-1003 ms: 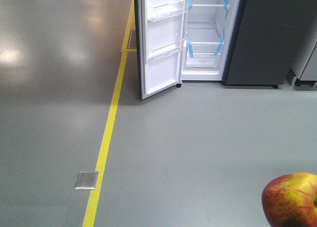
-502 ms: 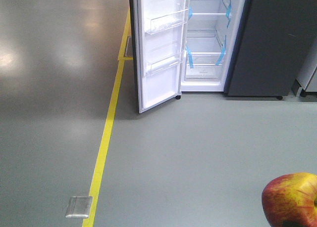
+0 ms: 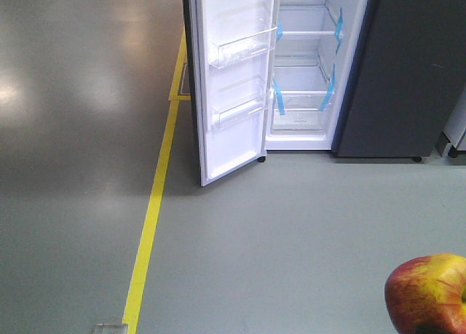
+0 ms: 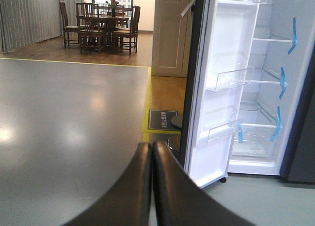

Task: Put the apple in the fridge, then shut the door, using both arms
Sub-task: 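Drive up to the open refrigerator door, apple held in right gripper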

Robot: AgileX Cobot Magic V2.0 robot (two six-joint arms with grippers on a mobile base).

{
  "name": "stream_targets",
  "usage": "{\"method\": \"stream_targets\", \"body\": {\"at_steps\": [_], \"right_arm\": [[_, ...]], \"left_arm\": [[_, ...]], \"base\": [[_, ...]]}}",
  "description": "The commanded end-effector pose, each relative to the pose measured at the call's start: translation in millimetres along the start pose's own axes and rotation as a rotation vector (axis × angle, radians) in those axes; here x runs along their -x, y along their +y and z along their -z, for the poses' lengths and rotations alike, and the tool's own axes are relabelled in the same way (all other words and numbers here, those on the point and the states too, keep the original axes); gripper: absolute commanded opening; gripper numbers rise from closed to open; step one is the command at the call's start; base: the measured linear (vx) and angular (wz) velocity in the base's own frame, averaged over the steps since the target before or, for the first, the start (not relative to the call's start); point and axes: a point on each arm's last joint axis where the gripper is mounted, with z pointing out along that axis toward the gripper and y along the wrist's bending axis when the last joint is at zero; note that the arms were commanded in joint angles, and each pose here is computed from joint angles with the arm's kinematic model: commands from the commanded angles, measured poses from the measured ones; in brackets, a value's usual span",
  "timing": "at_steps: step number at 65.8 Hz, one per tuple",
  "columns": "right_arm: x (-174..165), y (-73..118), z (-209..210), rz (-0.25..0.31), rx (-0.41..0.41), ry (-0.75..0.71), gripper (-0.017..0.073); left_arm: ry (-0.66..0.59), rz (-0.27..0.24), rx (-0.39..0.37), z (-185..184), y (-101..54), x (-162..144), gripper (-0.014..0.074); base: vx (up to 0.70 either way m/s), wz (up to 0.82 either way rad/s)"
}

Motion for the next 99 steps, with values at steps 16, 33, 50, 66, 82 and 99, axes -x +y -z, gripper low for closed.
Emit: {"method": "stream_targets", "body": {"at_steps": [16,33,50,66,82,99], "right_arm": [[12.3,-0.1,4.3,-0.003,-0.009,-0.089,0.0365],[12.3,-0.1,4.3,-0.003,-0.009,-0.089,0.0365],[12.3,-0.1,4.3,-0.003,-0.009,-0.089,0.0365],[12.3,-0.1,4.3,-0.003,-0.009,-0.089,0.0365],[12.3,-0.1,4.3,-0.003,-0.009,-0.089,0.0365],[12.3,-0.1,4.3,-0.003,-0.009,-0.089,0.0365]], "left_arm": [[-0.059,0.011,-0.005,-0.1,0.6,-2.2,-0.0006],[-0.059,0.011,-0.005,-0.1,0.6,-2.2,-0.0006],[-0.059,0.011,-0.005,-0.1,0.6,-2.2,-0.0006],[-0.059,0.011,-0.005,-0.1,0.6,-2.2,-0.0006],[-0.059,0.011,-0.005,-0.1,0.6,-2.2,-0.0006],[-0.059,0.011,-0.005,-0.1,0.6,-2.2,-0.0006]], "base": [[0.21,0.01],[0.18,0.00],[0.16,0.00],[0.14,-0.02],[0.14,-0.03],[0.13,-0.02]]}}
